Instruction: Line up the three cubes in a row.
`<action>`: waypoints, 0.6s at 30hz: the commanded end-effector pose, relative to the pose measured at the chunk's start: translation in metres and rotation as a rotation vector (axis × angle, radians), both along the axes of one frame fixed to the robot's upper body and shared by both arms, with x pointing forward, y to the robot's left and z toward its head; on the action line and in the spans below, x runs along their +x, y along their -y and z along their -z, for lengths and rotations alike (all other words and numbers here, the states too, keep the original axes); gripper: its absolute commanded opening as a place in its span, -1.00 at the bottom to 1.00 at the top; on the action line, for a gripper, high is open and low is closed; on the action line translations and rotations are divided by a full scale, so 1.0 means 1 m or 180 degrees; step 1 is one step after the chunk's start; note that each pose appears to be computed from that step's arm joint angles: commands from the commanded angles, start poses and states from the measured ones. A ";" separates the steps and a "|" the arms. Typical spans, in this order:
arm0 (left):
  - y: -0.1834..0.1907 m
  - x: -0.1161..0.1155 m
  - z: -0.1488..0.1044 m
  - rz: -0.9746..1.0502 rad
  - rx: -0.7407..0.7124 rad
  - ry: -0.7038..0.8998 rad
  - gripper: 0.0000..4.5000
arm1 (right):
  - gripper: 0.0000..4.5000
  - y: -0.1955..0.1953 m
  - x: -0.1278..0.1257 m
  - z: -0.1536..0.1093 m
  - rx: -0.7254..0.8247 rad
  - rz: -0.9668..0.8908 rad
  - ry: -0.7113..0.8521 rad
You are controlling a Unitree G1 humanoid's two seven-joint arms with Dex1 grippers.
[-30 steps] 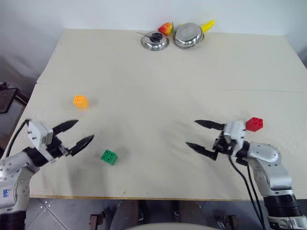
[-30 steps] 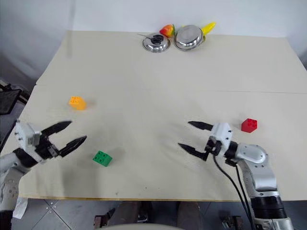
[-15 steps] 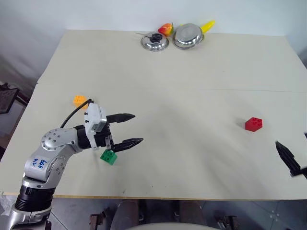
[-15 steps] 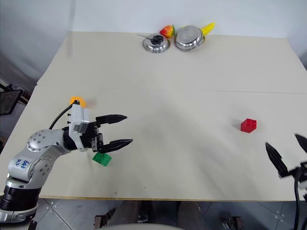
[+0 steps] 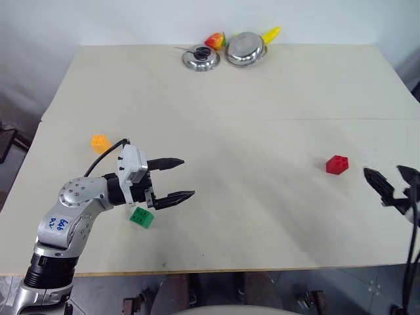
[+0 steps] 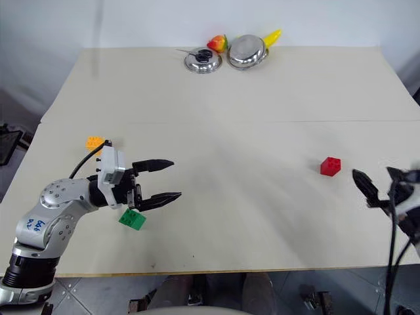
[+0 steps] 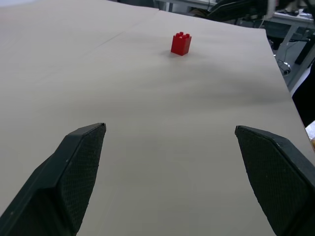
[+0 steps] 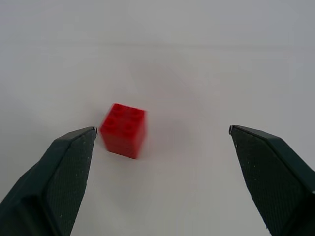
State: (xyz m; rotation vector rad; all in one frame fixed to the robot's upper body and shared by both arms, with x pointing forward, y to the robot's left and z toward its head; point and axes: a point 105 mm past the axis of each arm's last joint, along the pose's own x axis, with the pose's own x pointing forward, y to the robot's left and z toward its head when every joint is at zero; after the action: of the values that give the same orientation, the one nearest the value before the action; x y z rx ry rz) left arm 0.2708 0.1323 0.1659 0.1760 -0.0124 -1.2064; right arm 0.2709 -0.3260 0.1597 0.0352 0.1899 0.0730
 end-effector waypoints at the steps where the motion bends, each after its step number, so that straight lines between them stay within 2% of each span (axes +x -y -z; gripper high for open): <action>1: -0.001 0.000 -0.007 -0.0032 0.0006 0.0143 0.99 | 1.00 0.001 0.010 0.008 0.0001 0.0113 -0.0296; 9: -0.006 -0.004 -0.008 -0.0141 0.0050 0.0218 0.99 | 1.00 0.001 0.041 0.030 0.0084 0.0342 -0.0553; 12: -0.008 -0.004 -0.009 -0.0191 0.0053 0.0238 1.00 | 0.73 0.002 0.049 0.028 0.0066 0.0389 -0.0480; 18: -0.010 -0.006 -0.008 -0.0246 0.0049 0.0259 1.00 | -0.17 -0.006 0.057 0.030 0.0058 0.0200 -0.0436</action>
State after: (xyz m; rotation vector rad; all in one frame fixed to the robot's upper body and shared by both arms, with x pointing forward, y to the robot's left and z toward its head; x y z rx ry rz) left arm 0.2686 0.1419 0.1659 0.2046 -0.0265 -1.1288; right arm 0.3254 -0.3208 0.1220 0.0804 0.3609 -0.0146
